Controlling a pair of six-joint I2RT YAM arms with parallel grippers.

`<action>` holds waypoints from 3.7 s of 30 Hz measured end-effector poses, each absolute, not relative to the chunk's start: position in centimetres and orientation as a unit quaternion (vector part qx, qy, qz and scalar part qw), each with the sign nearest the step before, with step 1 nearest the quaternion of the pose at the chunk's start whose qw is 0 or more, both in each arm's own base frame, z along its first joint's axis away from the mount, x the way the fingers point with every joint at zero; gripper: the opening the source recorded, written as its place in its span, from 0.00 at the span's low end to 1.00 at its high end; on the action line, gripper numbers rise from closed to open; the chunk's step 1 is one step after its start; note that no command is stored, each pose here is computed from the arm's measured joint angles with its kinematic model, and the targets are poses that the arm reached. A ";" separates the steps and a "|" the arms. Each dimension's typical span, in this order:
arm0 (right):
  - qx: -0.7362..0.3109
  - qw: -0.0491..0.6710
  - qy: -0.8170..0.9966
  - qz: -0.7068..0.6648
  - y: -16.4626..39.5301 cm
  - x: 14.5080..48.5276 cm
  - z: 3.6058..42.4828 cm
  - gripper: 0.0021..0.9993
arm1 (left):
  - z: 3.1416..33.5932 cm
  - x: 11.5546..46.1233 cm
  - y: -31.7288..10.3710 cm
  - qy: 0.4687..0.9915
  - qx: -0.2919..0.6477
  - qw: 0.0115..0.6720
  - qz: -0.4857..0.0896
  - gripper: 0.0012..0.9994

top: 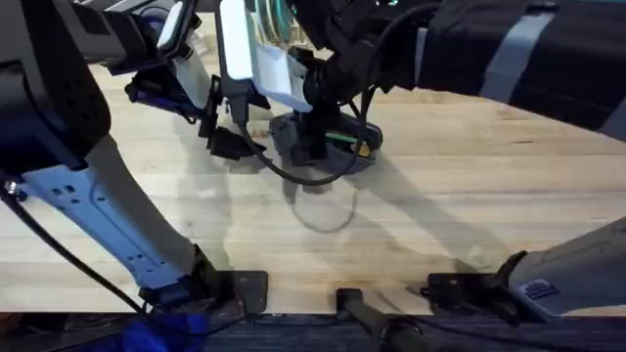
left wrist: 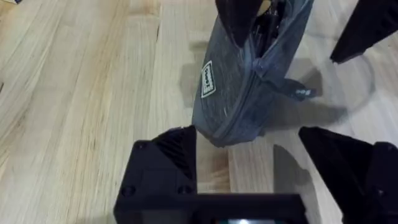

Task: Unzip the bag, pick up the pens from the table one at a time and place them inside, then zip the bag closed.

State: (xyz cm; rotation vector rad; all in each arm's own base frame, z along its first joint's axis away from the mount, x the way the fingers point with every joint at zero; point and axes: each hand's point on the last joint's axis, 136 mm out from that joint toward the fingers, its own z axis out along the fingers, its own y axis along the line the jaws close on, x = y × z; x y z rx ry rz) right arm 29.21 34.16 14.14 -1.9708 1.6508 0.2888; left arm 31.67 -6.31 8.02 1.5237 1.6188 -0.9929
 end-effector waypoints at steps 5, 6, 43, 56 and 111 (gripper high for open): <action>-0.736 0.276 0.607 0.111 34.3 29.1 14.2 1.00 | 8.0 31.7 -6.3 0.624 0.587 0.346 -0.383 0.99; -0.737 0.276 0.607 0.114 34.4 29.0 14.2 1.00 | 8.0 31.7 -6.3 0.624 0.587 0.346 -0.383 0.99; -0.740 0.273 0.603 0.120 35.9 30.3 11.1 1.00 | 8.0 31.7 -6.3 0.624 0.587 0.346 -0.383 0.99; -0.748 0.275 0.593 0.116 35.9 30.3 11.1 1.00 | 8.0 31.7 -6.3 0.624 0.587 0.346 -0.383 0.99; -0.823 0.299 0.473 0.097 36.3 30.0 11.4 0.20 | 8.0 31.7 -6.3 0.624 0.587 0.346 -0.383 0.99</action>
